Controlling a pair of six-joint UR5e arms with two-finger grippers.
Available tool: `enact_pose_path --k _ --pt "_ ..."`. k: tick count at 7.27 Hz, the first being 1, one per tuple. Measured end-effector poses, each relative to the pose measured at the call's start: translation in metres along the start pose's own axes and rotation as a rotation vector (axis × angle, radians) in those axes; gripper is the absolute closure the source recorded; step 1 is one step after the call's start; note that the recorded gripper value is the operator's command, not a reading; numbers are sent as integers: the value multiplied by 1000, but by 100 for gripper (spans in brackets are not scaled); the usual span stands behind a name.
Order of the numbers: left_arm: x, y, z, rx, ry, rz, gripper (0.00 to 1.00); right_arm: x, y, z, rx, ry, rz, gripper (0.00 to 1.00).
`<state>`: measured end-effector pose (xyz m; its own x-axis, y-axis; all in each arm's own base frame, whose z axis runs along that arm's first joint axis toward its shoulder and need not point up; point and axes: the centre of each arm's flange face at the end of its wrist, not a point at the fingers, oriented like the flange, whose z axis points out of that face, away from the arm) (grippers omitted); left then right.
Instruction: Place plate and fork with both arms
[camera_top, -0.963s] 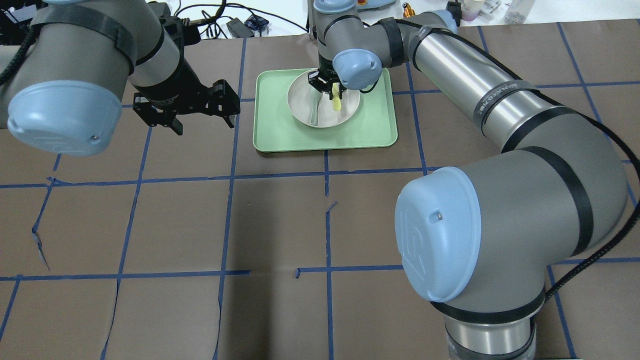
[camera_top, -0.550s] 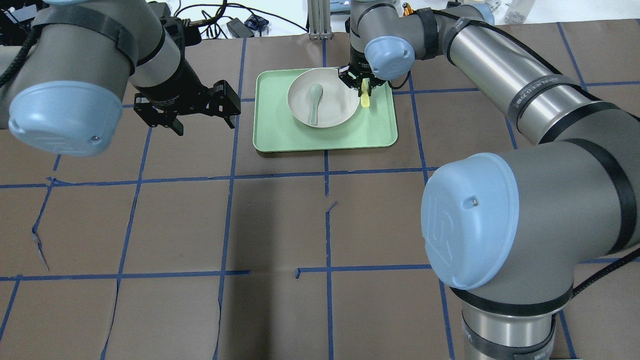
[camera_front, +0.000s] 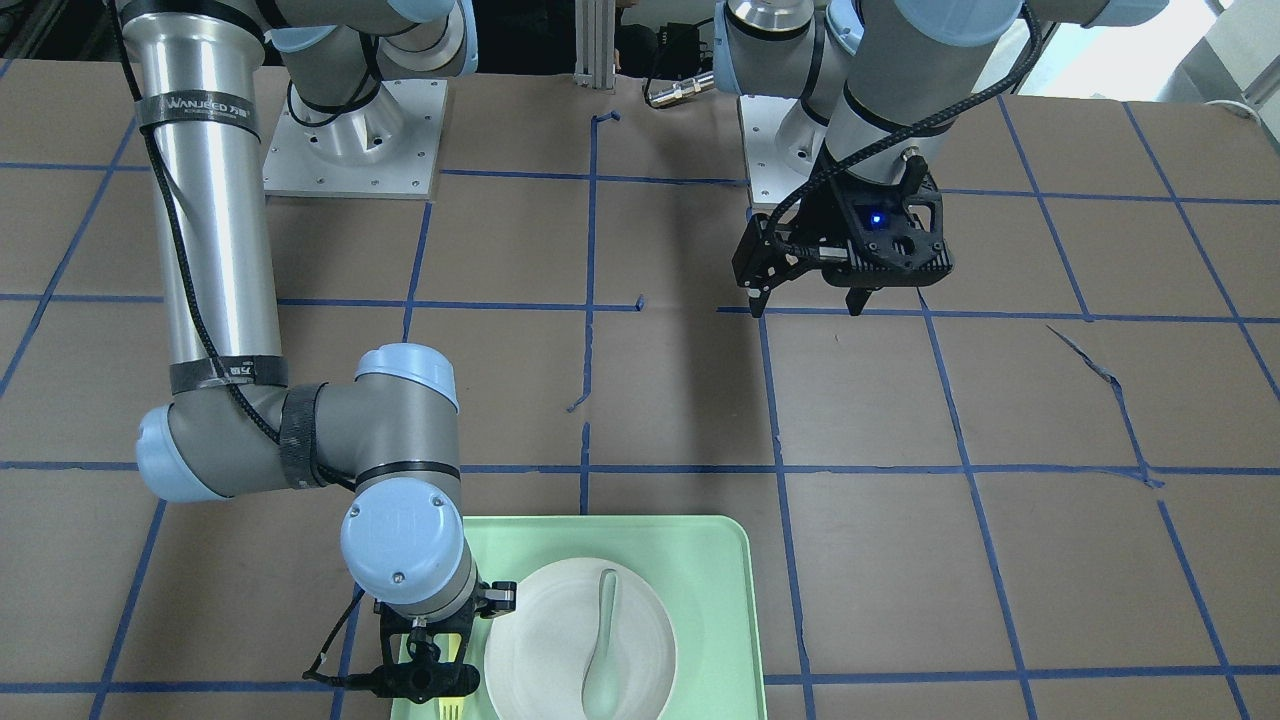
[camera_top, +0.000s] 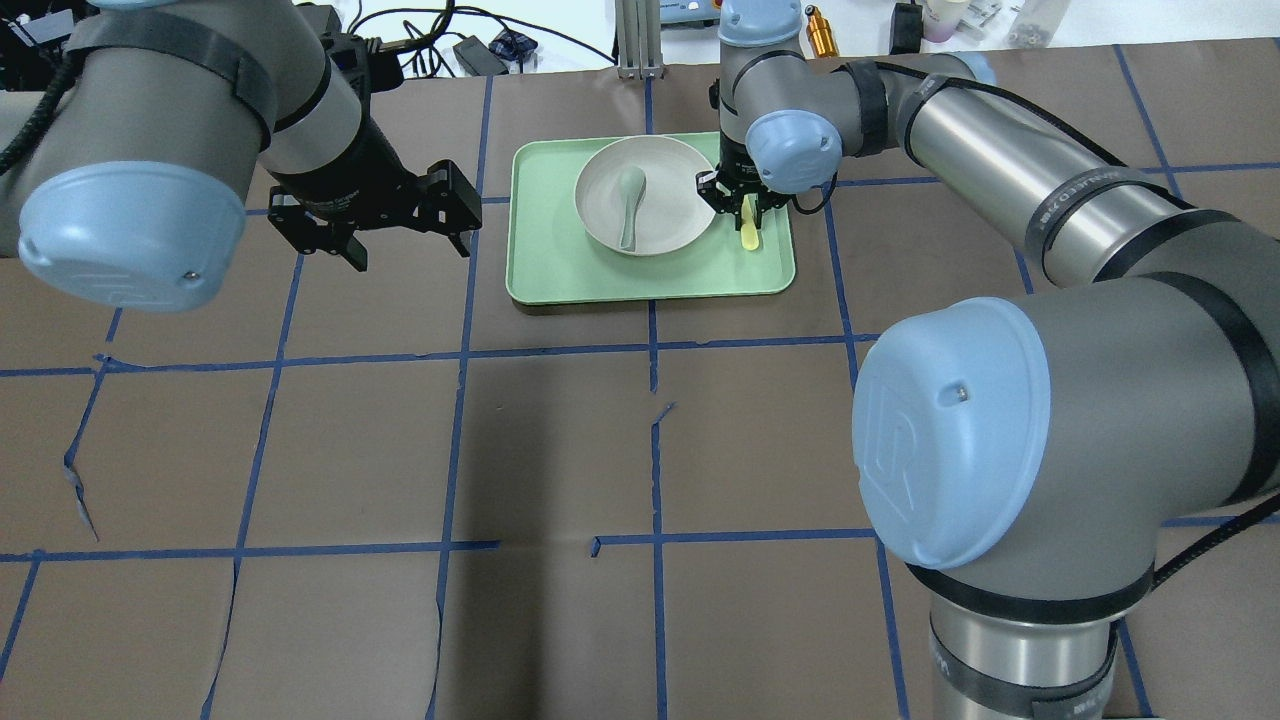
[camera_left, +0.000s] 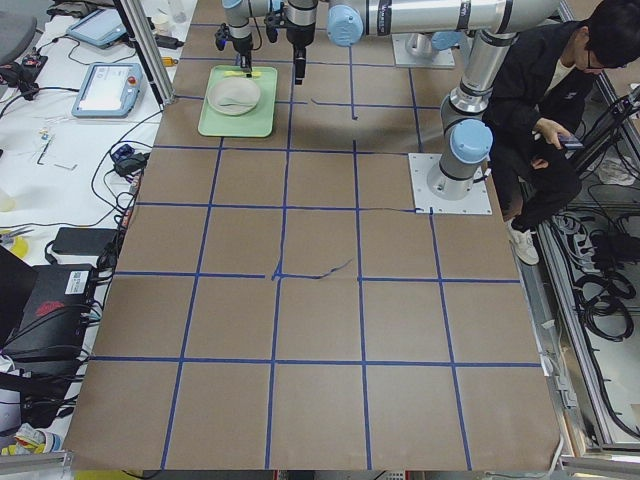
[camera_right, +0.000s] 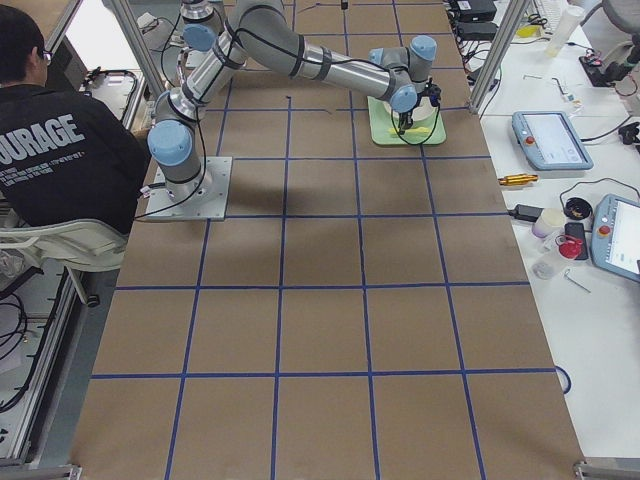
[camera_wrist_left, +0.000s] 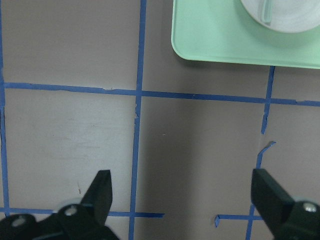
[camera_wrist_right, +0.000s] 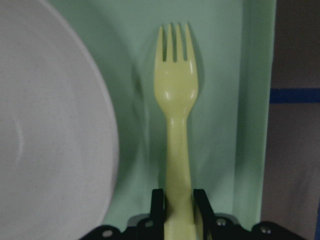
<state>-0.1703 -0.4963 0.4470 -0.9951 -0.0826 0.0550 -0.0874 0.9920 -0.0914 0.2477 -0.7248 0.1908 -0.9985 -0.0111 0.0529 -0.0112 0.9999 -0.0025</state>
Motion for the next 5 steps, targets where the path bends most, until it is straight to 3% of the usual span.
enact_pose_path --k 2,5 --pt "0 0 0 0 0 0 0 5 9 -29 43 -5 -24 0" --pt "0 0 -1 1 0 -1 0 45 85 -146 45 3 -29 0"
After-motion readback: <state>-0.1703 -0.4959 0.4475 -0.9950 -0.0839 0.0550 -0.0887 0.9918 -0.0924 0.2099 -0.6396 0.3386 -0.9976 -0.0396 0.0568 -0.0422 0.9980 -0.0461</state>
